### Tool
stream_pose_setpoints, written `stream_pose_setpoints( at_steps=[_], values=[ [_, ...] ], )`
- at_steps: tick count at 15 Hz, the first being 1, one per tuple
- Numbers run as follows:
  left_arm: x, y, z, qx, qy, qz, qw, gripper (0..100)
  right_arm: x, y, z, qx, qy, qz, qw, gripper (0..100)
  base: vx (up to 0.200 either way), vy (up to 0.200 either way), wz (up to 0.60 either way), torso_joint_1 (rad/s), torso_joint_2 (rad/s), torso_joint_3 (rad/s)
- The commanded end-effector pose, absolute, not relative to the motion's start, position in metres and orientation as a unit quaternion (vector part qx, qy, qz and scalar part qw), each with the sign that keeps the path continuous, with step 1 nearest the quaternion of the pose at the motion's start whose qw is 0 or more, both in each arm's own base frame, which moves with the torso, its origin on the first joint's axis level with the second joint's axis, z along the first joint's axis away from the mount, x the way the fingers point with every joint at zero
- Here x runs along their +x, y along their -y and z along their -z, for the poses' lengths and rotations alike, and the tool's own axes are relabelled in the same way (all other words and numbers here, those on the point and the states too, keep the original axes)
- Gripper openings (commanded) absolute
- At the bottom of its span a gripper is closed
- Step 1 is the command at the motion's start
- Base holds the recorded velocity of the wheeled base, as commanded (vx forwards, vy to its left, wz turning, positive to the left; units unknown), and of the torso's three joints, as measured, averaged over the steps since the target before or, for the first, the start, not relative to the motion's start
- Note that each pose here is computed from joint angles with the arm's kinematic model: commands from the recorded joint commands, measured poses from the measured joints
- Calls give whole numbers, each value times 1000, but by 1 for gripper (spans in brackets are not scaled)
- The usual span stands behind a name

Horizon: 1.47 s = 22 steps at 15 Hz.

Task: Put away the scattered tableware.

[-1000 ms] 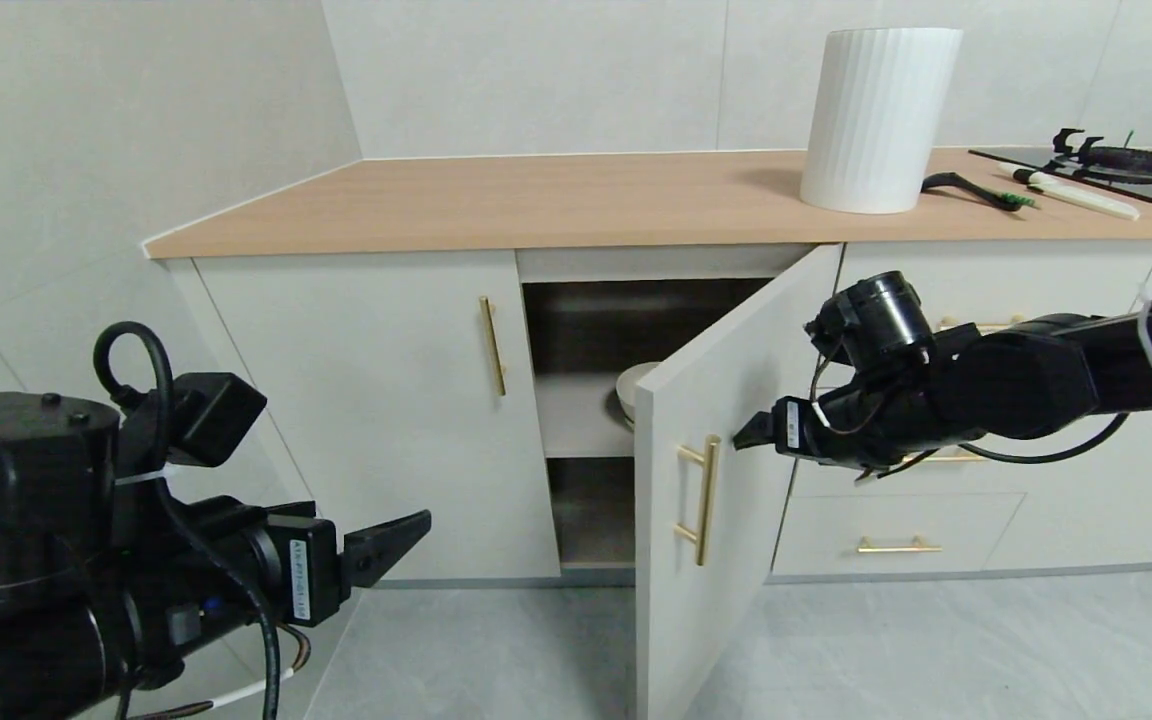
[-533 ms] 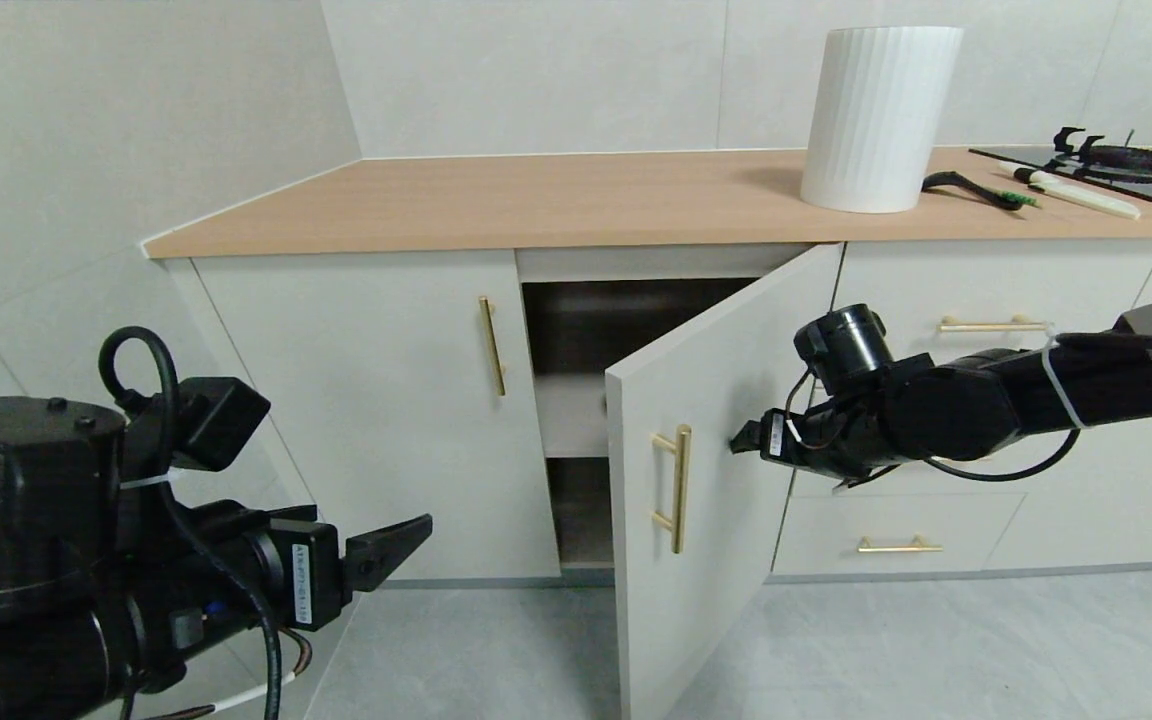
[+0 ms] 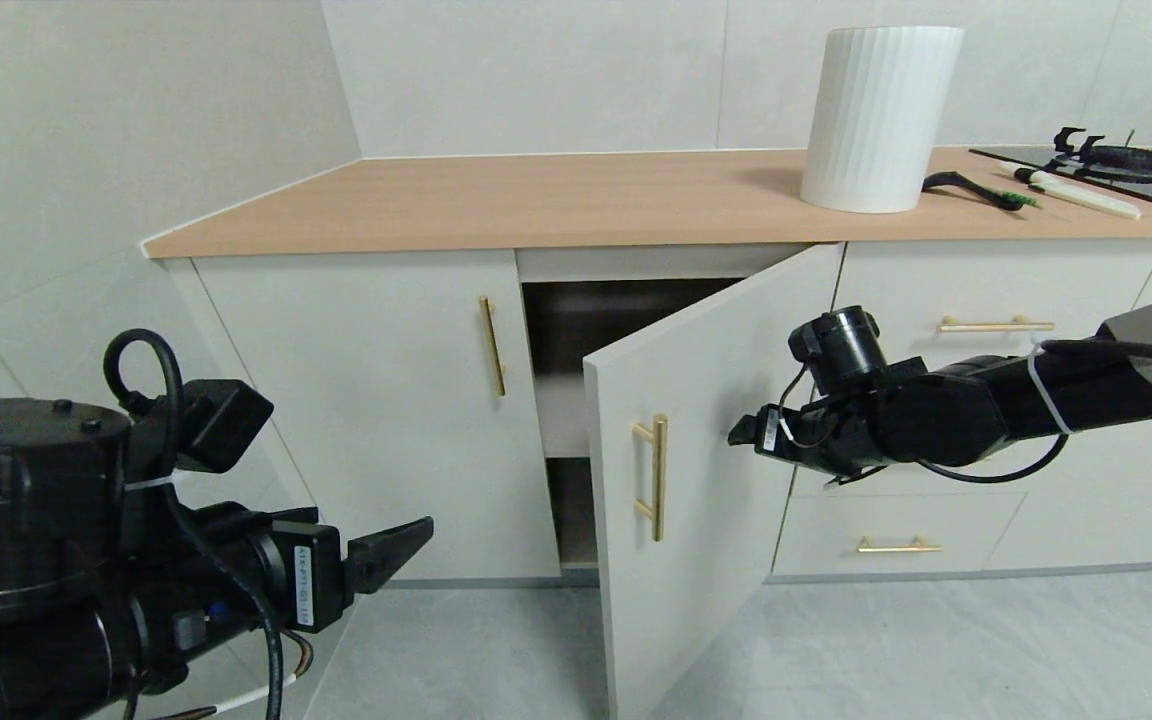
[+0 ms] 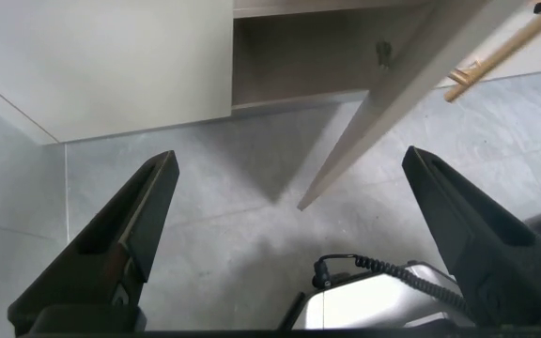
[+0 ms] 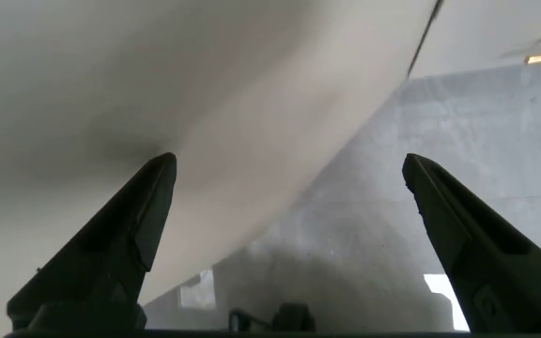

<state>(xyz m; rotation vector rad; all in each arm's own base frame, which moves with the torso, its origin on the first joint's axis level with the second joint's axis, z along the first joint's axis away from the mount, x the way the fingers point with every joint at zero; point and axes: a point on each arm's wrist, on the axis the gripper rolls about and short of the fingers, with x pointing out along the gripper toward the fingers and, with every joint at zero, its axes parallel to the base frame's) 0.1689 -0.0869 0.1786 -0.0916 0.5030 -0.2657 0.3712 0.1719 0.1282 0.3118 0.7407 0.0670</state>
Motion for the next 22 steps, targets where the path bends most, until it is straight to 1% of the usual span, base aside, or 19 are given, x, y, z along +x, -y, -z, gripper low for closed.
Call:
stream_pose_setpoints(
  at_steps=[1,3,8,11,12,14,20,22],
  values=[
    [169,87,-178,-45,-248,131,959,100,373,-173,-125,150,-360,-30,920,100,200,0,0,7,2,2],
    [169,87,-178,-45,-248,130,959,100,375,-176,-125,163,-350,-27,922,100,200,0,0,-7,0,5],
    [168,86,-180,-46,-245,131,960,100,376,-178,-122,168,-346,-24,923,100,0,0,0,0,0,0],
    [167,86,-181,-48,-241,132,960,100,385,-182,-122,201,-313,-13,928,100,0,0,0,0,0,0],
    [167,86,-181,-48,-241,132,960,100,393,-185,-122,226,-281,6,933,100,0,0,0,0,0,0],
    [167,86,-181,-48,-241,132,960,100,402,-187,-122,236,-256,28,937,100,0,0,0,0,0,0],
    [167,86,-181,-48,-241,132,960,100,428,-187,-115,277,-220,77,932,100,0,0,0,0,0,0],
    [167,86,-181,-48,-241,132,960,100,435,-186,-111,276,-211,91,933,100,0,0,0,0,0,0]
  ],
)
